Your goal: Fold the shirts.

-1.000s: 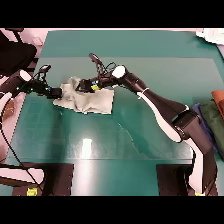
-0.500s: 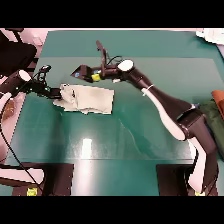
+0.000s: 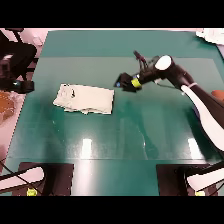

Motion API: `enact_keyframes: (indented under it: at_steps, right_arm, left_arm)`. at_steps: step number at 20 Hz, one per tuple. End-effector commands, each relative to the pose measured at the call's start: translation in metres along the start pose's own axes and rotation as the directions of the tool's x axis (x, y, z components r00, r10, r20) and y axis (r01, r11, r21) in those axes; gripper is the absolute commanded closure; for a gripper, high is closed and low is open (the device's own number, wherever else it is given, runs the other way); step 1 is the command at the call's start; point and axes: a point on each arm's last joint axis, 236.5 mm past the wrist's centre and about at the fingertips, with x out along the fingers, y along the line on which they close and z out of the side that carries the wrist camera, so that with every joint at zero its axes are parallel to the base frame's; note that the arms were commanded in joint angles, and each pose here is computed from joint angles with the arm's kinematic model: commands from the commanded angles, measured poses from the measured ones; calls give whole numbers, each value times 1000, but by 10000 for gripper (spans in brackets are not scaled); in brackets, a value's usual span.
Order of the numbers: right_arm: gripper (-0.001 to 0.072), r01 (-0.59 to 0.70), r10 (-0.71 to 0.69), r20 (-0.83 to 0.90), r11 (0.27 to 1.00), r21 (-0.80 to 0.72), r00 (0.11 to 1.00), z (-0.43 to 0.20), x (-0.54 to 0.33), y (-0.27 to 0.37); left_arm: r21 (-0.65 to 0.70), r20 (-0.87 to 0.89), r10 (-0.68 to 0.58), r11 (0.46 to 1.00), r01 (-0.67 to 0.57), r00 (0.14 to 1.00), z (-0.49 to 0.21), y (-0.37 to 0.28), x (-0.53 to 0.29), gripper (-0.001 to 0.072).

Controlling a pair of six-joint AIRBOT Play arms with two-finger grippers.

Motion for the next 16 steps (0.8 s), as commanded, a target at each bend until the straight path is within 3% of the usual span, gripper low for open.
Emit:
enact_keyframes:
  at_steps: [1,5,16]
  right_arm:
    - [64,30,-31,9,995,99,999,-38,13,-55]
    - [64,-163,160,38,978,133,986,-40,47,-43]
    - [64,-222,223,-42,974,37,974,-25,132,17]
  left_arm:
    - [-19,71,-5,1000,7,997,9,2,-40,685]
    - [2,38,-132,991,132,990,-2,-34,-58,683]
    - [-19,-3,-234,972,234,972,-12,-59,-64,683]
